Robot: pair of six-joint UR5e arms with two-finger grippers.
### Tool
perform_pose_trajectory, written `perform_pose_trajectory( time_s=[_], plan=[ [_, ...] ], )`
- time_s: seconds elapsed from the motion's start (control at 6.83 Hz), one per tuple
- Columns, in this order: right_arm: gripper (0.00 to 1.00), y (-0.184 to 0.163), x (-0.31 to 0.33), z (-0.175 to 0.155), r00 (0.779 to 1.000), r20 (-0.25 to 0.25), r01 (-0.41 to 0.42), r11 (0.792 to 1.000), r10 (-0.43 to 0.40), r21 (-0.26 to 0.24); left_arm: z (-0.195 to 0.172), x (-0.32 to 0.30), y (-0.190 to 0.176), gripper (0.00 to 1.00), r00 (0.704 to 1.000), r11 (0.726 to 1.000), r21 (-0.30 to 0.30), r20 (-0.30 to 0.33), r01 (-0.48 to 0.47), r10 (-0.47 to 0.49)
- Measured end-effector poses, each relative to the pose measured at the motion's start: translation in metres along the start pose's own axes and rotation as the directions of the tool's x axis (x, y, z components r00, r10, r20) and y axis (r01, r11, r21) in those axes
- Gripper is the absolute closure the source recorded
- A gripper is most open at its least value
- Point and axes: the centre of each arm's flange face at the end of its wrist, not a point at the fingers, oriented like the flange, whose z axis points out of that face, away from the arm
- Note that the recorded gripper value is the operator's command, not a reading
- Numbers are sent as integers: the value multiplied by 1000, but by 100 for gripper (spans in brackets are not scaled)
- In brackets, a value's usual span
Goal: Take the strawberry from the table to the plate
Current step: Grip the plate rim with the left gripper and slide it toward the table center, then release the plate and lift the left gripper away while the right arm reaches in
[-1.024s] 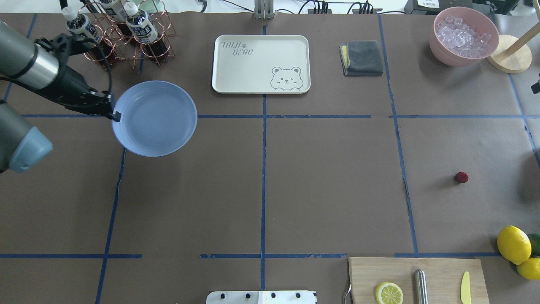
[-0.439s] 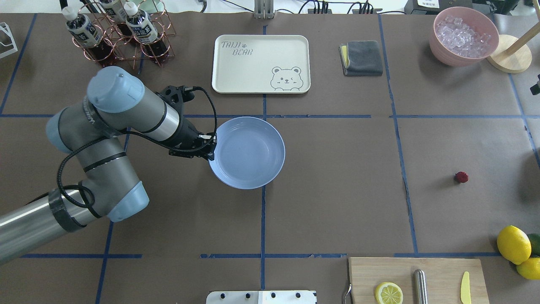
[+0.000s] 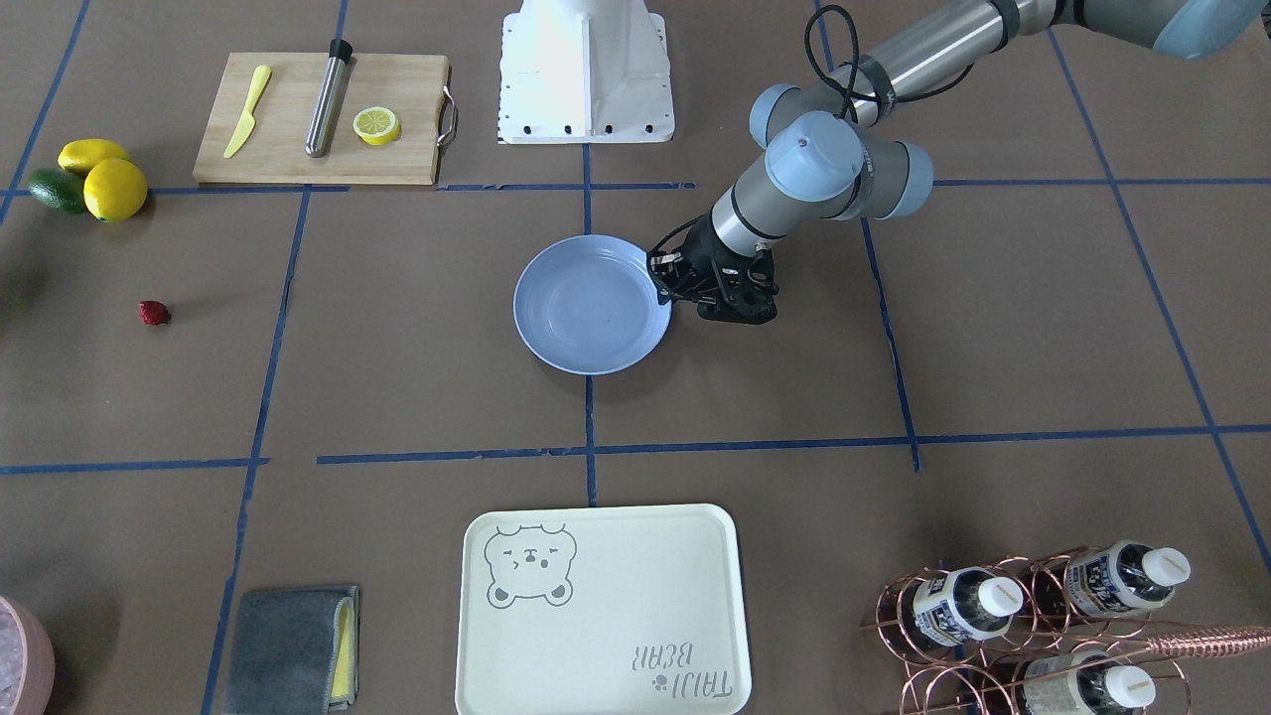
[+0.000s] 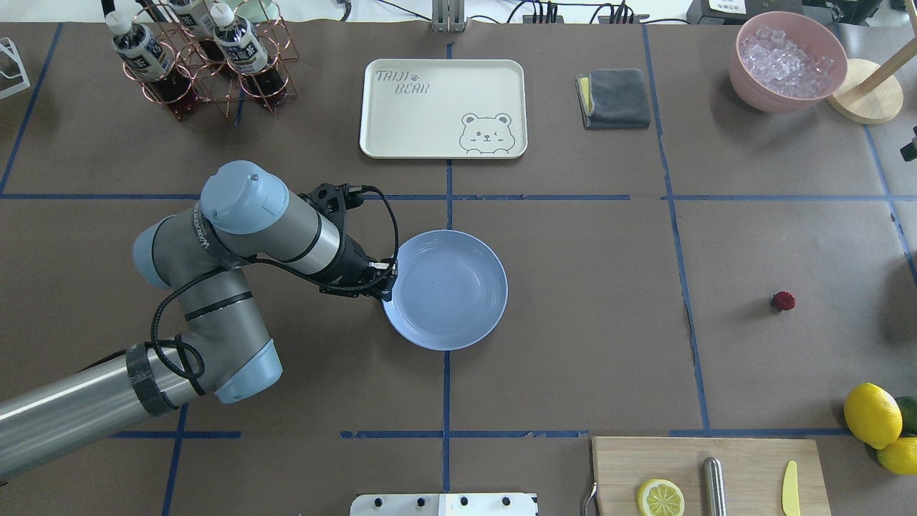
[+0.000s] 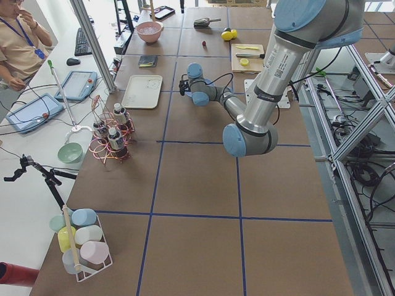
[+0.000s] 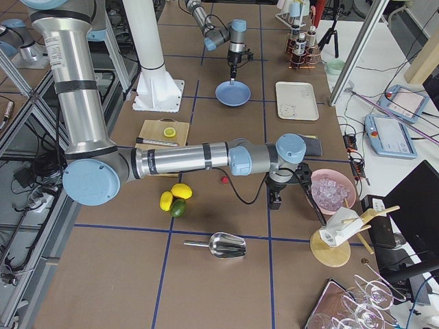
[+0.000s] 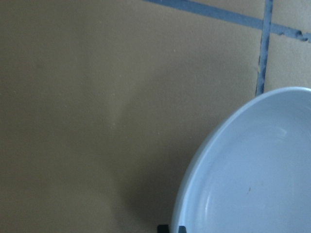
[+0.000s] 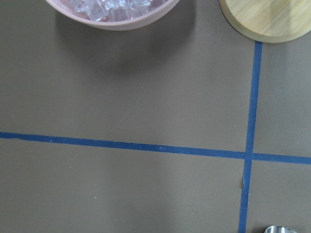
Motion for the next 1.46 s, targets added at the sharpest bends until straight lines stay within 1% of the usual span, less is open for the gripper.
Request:
perform_pose_trajectory(
  time_s=[0.15,0.29,0.44,0.59,0.73,0.88,1.17,1.32,1.46],
  plan=[
    [0,0,0,0,1000,0,0,1000,0,0,3,2,3,100,1000,1000,1,-5,-5,5],
    [0,0,0,1,1000,1,0,1000,0,-1,7,2,3,93,1000,1000,11,-8,-9,9],
    [0,1,0,2,1000,1,-1,1000,1,-4,10,0,2,50,1000,1000,20,-10,-12,12],
    [0,1,-2,4,1000,2,2,1000,-2,-9,11,-2,2,30,1000,1000,24,-14,-17,17],
    [0,0,-6,7,1000,4,8,1000,-8,-13,9,-2,2,23,999,999,29,-30,-27,28],
    [0,0,-14,10,1000,8,15,1000,-15,-17,3,-1,1,23,998,998,40,-52,-39,41],
    [0,6,-58,23,999,51,12,999,-10,-39,-27,-3,-17,23,995,995,89,-82,-40,48],
    [0,16,-88,40,997,77,-12,999,16,-42,-50,-7,-25,23,994,992,120,-96,-37,49],
    [0,34,-114,62,993,105,-49,999,51,-20,-67,-11,-31,23,993,989,143,-106,-34,49]
  ],
)
